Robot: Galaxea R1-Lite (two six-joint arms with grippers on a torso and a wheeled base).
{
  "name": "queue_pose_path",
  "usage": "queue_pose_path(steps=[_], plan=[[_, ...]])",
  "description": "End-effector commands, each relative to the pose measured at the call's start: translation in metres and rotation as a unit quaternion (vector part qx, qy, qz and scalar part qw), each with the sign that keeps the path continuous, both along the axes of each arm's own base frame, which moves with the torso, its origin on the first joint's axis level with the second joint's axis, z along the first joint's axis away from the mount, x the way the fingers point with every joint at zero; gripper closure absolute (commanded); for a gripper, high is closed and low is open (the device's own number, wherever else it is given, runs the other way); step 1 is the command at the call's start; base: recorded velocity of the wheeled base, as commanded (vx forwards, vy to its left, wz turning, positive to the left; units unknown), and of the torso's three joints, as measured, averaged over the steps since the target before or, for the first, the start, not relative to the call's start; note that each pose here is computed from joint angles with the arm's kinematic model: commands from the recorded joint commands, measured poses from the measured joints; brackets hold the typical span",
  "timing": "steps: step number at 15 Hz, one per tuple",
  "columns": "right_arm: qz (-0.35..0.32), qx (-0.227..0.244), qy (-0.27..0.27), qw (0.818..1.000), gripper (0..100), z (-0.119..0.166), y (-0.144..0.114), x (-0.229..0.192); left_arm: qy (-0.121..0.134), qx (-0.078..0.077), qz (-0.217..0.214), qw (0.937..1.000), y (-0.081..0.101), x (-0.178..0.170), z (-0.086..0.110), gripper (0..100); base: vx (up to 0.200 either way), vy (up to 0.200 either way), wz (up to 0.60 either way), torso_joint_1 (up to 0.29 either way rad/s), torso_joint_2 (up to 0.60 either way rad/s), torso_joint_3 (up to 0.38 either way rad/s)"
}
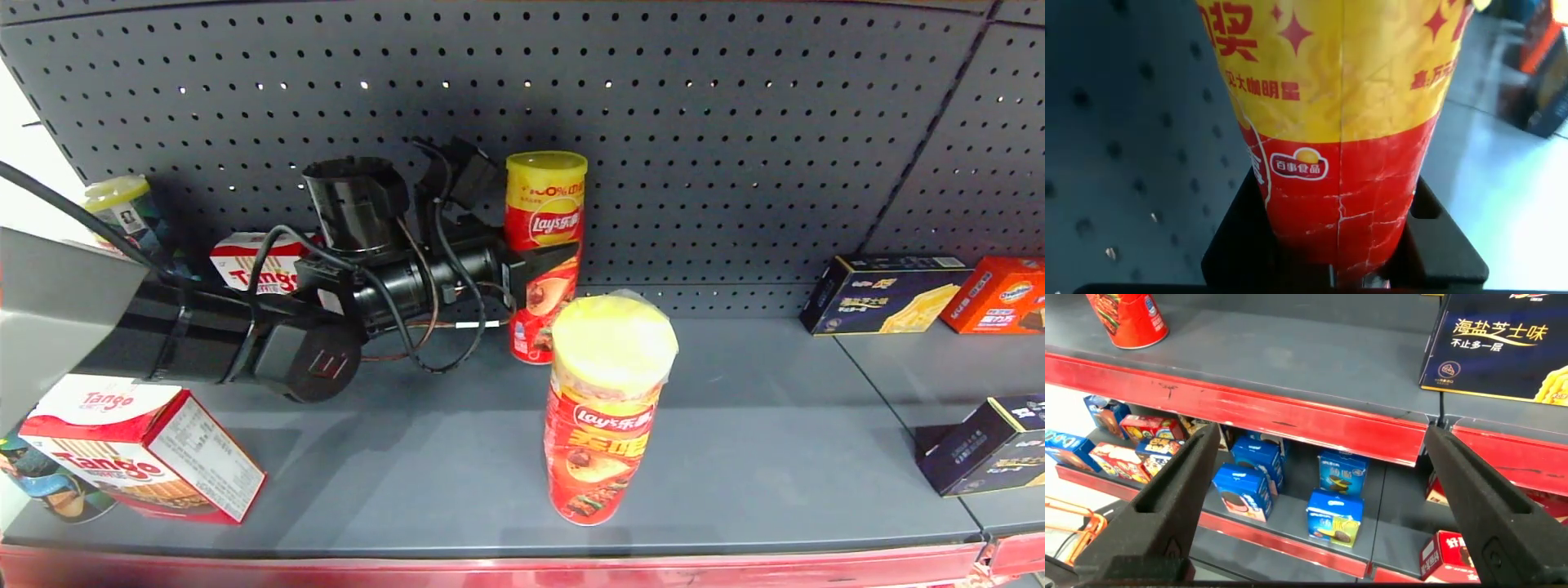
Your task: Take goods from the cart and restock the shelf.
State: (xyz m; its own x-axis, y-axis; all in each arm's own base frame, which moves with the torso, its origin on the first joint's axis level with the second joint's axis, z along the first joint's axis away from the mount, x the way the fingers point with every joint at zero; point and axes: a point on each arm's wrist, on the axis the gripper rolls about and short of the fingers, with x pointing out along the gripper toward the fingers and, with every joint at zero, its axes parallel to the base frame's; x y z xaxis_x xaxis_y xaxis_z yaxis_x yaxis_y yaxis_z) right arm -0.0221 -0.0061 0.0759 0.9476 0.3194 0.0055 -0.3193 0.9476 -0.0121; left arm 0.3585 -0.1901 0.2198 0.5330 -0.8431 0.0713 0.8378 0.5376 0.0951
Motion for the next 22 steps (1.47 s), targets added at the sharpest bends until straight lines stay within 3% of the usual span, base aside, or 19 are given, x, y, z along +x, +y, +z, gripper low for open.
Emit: queue_pose_path(steps=[1,16,22], plan=[[0.000,0.000,0.000,1.000,0,0.000,0.000,0.000,-0.006,-0.003,0.000,1.0000,-0.007,0.012,-0.007,100,0.000,0.000,0.00,0.000,0.00,0.000],[0.000,0.000,0.000,1.000,0,0.000,0.000,0.000,-0.042,-0.021,0.002,0.9989,-0.012,0.029,-0.023,100,0.000,0.000,0.00,0.000,0.00,0.000],[0.001,0.000,0.000,1.000,0,0.000,0.000,0.000,-0.035,-0.018,0.000,0.9992,-0.013,0.026,-0.033,100,0.000,0.000,0.00,0.000,0.00,0.000]])
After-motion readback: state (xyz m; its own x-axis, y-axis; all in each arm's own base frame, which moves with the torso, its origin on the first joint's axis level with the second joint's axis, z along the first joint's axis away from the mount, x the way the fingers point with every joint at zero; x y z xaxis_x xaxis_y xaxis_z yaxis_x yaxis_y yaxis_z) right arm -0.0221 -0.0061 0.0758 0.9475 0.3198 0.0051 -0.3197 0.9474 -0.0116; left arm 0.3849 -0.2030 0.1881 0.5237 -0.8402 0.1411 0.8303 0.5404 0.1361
